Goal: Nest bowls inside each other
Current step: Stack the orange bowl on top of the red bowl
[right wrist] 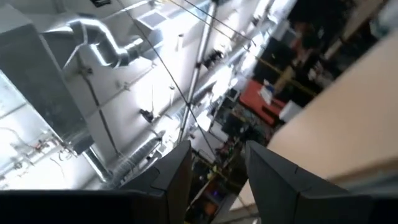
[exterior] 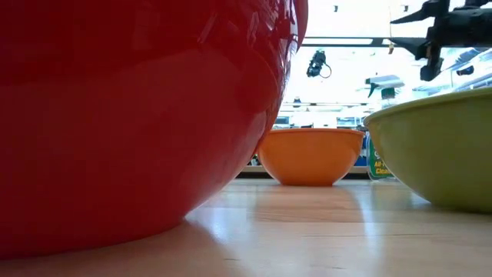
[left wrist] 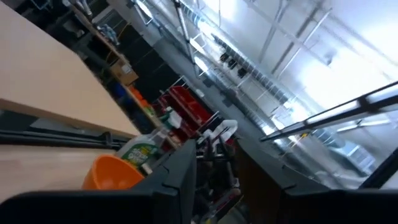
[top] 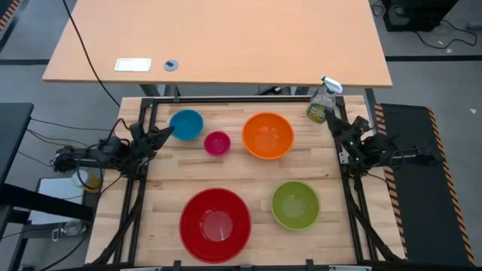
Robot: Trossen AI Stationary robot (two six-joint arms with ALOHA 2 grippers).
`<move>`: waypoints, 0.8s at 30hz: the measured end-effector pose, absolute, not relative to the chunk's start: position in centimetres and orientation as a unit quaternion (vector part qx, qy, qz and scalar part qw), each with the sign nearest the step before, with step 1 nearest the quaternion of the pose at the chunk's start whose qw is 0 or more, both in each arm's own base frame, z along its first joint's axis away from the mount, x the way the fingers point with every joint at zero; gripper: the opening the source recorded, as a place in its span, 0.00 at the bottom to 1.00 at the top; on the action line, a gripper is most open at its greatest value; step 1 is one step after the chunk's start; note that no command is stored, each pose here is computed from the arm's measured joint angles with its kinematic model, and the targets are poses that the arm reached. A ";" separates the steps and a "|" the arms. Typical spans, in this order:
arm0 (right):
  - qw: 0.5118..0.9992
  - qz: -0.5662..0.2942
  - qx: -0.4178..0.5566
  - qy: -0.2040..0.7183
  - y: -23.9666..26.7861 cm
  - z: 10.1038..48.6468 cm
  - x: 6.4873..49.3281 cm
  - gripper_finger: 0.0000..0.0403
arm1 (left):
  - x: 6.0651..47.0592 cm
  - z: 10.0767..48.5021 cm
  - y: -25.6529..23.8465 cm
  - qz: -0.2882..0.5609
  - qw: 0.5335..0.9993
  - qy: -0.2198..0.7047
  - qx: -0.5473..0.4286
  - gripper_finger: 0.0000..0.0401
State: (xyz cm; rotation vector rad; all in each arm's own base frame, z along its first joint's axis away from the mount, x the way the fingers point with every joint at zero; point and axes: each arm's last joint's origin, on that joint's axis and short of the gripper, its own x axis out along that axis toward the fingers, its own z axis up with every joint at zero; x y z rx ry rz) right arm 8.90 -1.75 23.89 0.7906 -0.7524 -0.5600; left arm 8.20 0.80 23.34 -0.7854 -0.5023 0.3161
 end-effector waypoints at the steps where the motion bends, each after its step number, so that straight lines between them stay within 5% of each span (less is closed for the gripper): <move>1: 0.814 -0.260 0.386 -0.348 -1.7 23.7 9.3 0.40 | 8.2 23.6 0.8 0.156 0.884 -0.235 -0.374 0.29; 11: 0.861 -0.267 0.349 -0.256 -2.1 24.9 12.6 0.37 | 9.3 25.9 1.2 0.293 0.901 -0.138 -0.287 0.29; 24: 0.909 -0.355 0.210 -0.054 -3.8 28.2 17.1 0.36 | 11.1 29.0 1.0 0.307 0.889 -0.097 -0.327 0.29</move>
